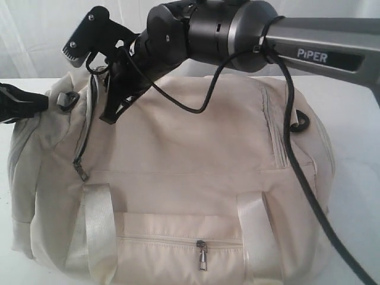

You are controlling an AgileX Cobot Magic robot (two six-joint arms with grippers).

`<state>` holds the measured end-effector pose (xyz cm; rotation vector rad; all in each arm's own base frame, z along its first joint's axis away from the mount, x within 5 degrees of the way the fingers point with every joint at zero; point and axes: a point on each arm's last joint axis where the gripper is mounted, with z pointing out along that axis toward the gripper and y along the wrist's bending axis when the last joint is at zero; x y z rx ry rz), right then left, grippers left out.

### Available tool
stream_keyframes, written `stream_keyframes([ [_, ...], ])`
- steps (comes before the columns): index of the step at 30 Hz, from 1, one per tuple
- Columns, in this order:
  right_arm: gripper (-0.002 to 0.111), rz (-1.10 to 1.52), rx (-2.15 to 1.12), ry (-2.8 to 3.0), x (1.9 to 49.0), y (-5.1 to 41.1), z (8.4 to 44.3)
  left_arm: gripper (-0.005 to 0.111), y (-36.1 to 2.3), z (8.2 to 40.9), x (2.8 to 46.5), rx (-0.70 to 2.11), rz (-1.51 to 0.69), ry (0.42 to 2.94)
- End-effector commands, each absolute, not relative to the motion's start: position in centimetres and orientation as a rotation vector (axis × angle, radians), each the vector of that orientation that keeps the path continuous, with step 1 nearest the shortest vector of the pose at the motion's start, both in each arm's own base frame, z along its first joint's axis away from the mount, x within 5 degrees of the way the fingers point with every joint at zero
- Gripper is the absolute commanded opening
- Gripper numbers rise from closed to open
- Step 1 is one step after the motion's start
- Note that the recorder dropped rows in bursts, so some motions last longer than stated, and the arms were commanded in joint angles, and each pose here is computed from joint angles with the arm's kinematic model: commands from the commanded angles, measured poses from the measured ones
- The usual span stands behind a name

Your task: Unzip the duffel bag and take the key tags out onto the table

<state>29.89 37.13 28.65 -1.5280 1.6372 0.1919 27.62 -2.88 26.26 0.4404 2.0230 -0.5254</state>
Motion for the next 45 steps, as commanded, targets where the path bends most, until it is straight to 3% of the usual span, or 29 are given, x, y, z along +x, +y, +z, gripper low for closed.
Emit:
stream_keyframes([
  [1,0.024,0.239,-1.497,1.638,29.7,37.3,29.3,0.0,-3.0,26.2,27.4,0.452,-0.518,2.029],
  [7,0.027,0.244,-1.495,1.652,30.2,37.9,27.6,0.0,-3.0,26.2,27.4,0.452,-0.518,2.029],
  [14,0.043,0.253,-1.467,1.644,30.6,38.4,26.6,0.0,-3.0,26.2,27.4,0.452,-0.518,2.029],
  [29,0.044,0.251,-1.385,1.573,31.5,39.3,25.9,0.0,-3.0,26.2,27.4,0.452,-0.518,2.029],
  [39,0.005,0.249,-1.424,1.604,31.3,39.1,25.7,0.0,-3.0,26.2,27.4,0.452,-0.518,2.029],
  [45,0.0,0.255,-1.417,1.598,30.9,38.7,27.1,0.0,-3.0,26.1,27.5,0.448,-0.512,2.031],
])
